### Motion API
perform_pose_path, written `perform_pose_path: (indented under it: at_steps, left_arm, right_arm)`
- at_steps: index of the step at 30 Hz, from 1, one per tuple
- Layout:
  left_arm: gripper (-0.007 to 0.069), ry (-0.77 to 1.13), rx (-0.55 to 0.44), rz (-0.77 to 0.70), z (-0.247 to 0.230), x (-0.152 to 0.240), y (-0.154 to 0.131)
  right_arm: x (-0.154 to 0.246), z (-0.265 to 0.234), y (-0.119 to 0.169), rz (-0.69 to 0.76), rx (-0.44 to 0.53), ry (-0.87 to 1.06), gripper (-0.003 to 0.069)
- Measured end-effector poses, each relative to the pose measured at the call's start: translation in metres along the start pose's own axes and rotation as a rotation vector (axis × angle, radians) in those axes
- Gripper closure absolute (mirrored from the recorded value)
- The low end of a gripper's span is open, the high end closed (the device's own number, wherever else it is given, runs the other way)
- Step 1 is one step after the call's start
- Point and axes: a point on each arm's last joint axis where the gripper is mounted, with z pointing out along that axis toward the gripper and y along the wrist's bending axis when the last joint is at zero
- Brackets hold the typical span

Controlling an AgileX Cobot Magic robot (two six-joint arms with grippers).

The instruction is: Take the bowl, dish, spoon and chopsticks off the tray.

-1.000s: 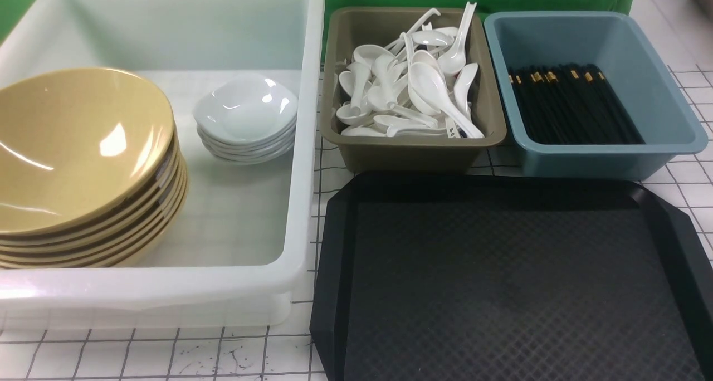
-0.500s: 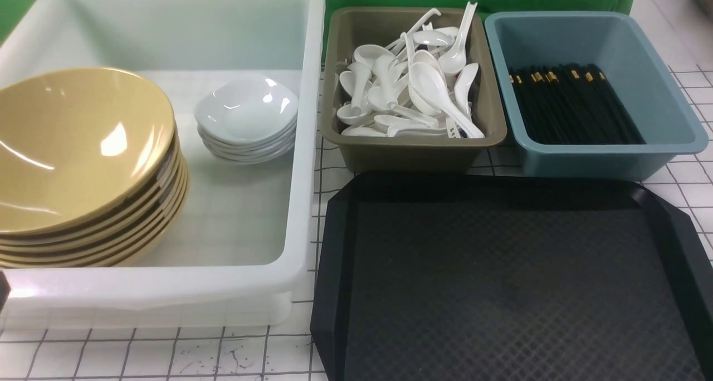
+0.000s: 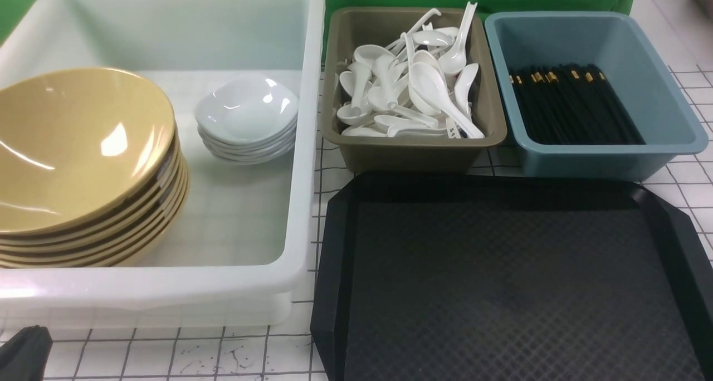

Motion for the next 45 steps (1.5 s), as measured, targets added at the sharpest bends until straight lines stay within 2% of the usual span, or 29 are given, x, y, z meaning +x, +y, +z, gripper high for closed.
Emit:
perform_pose_path:
  at_steps: [45]
  left_arm:
    - [0.0637,0.003,-0.002,0.023,0.0,0.0003,0.0002]
  right_arm:
    - [0.0,0.0,0.0,0.0,0.0,0.0,0.0547]
